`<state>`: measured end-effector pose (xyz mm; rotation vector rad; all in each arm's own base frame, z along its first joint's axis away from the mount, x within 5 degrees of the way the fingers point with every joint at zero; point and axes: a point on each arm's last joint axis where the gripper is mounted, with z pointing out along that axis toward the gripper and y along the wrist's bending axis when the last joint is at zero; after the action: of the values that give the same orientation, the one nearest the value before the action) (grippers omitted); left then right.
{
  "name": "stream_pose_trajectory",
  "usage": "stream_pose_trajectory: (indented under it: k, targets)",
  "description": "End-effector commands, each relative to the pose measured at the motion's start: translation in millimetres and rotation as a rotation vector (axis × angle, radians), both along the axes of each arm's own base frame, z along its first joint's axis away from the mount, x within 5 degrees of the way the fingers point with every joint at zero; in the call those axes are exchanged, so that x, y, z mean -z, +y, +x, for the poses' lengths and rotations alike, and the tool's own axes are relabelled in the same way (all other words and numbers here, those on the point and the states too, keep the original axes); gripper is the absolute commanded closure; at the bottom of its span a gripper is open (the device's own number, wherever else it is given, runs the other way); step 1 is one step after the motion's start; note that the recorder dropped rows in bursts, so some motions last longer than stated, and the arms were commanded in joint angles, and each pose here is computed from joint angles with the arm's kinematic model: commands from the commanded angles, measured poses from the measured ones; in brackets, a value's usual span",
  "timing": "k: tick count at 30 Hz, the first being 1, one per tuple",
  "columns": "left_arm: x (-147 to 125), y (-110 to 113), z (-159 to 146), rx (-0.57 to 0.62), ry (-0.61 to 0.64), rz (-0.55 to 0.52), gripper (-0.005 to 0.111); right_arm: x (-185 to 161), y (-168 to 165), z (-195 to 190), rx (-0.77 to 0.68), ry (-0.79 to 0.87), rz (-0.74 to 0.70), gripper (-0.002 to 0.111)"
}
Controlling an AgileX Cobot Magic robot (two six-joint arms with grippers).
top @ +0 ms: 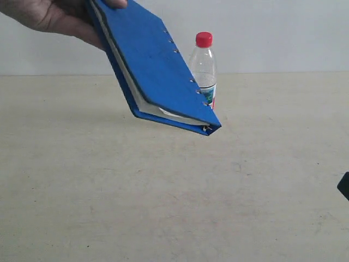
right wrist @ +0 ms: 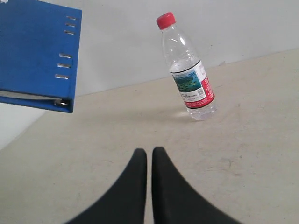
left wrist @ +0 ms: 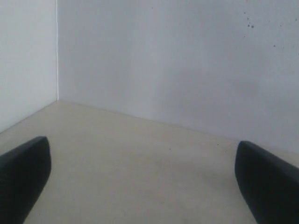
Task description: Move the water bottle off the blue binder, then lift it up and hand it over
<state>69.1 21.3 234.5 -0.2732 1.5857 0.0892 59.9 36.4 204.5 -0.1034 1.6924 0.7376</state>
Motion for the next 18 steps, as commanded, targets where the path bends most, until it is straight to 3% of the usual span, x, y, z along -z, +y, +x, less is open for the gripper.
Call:
stream_pose_trajectory:
  k: [1,6,9,11,15,18]
  targets:
    - [6,1,-1,-0.010,0.009,-0.018,-0.003,1,0,0,0.001,0.007,0.007,0.108]
    - [6,1,-1,-0.010,0.009,-0.018,-0.003,3,-3,1,0.033,0.019,-0.002,0.108]
    - [6,1,-1,-0.010,0.009,-0.018,-0.003,18,-18,5,0.237,0.267,0.115,0.108]
    - [6,1,-1,-0.010,0.009,-0.018,-0.003,27,-23,4,0.297,0.332,0.035,0.108]
    - [6,1,-1,-0.010,0.009,-0.018,-0.003,23,-21,5,0.218,0.185,-0.172,0.108]
    - [6,1,-1,-0.010,0.009,-0.018,-0.003,9,-6,2,0.047,-0.015,-0.191,0.108]
